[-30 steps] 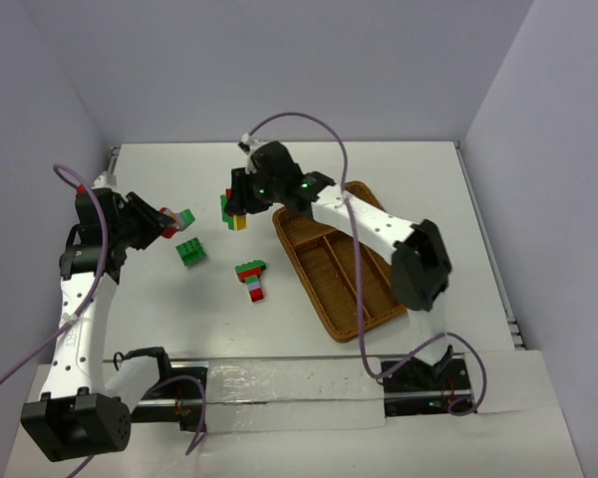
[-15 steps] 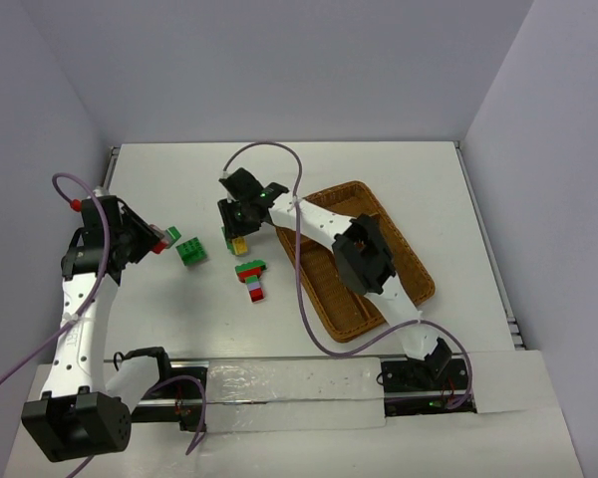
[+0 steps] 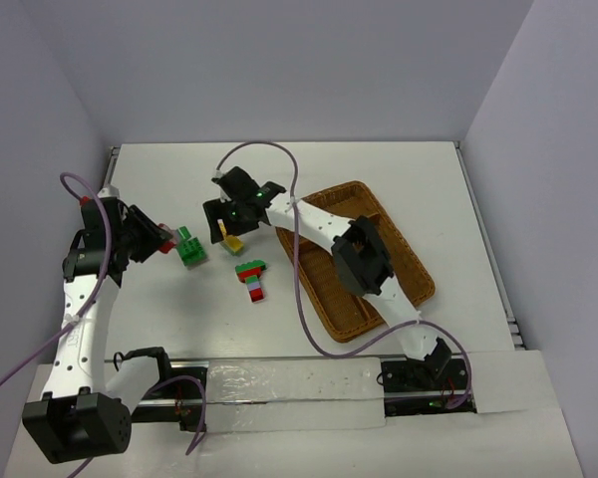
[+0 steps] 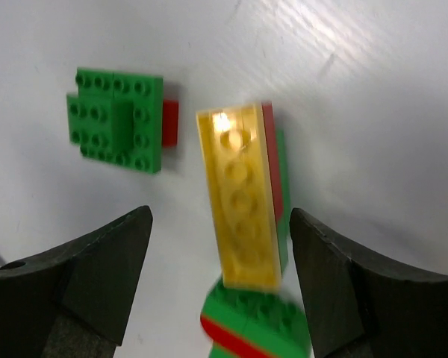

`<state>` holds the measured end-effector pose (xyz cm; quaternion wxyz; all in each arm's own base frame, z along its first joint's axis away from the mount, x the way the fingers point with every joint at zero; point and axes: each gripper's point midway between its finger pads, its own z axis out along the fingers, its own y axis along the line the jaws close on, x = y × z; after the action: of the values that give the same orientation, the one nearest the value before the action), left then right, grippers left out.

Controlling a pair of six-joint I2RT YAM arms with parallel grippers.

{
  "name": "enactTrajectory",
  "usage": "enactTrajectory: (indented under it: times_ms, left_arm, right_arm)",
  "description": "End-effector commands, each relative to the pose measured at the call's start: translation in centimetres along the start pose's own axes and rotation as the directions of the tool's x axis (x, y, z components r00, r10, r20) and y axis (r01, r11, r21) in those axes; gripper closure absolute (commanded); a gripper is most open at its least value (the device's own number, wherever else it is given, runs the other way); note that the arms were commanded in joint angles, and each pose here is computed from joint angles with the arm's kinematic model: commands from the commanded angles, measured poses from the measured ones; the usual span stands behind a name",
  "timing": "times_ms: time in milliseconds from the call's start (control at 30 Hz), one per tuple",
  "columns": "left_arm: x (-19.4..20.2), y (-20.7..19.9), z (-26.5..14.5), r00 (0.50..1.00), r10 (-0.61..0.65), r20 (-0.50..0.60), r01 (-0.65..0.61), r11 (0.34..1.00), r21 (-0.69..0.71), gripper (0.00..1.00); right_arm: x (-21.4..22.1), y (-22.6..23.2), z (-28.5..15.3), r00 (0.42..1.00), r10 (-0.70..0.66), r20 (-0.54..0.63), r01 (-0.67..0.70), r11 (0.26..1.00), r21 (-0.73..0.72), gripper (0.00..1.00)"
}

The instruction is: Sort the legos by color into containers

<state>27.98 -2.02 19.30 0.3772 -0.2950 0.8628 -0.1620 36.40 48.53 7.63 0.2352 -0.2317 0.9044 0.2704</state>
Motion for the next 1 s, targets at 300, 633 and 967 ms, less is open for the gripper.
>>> enactTrajectory:
  times_ms: [300,633,967]
  left_arm:
    - [1.5,-6.6,-1.7,0.976,0.199,-0.089,-0.147,0.903,0.403,1.00]
    - [3.7,-9.4,-3.6,0.959,0.233,-0.161,-0.098,0.807,0.582,1.00]
    - [5.3,-10.4,-4.0,0.941,0.269,-0.206,-0.095,0.793,0.602,1.00]
  right_arm:
    - [-2.9,5.5,-21.2,0.826,-0.331,0.457,0.422,0.900,-0.110,0.29]
    - [0.4,6.9,-24.0,0.383,-0.630,0.675,0.795,0.597,0.106,0.22]
    - [-1.6,8.4,-21.5,0.300,-0.712,0.635,0.832,0.521,0.191,0.20]
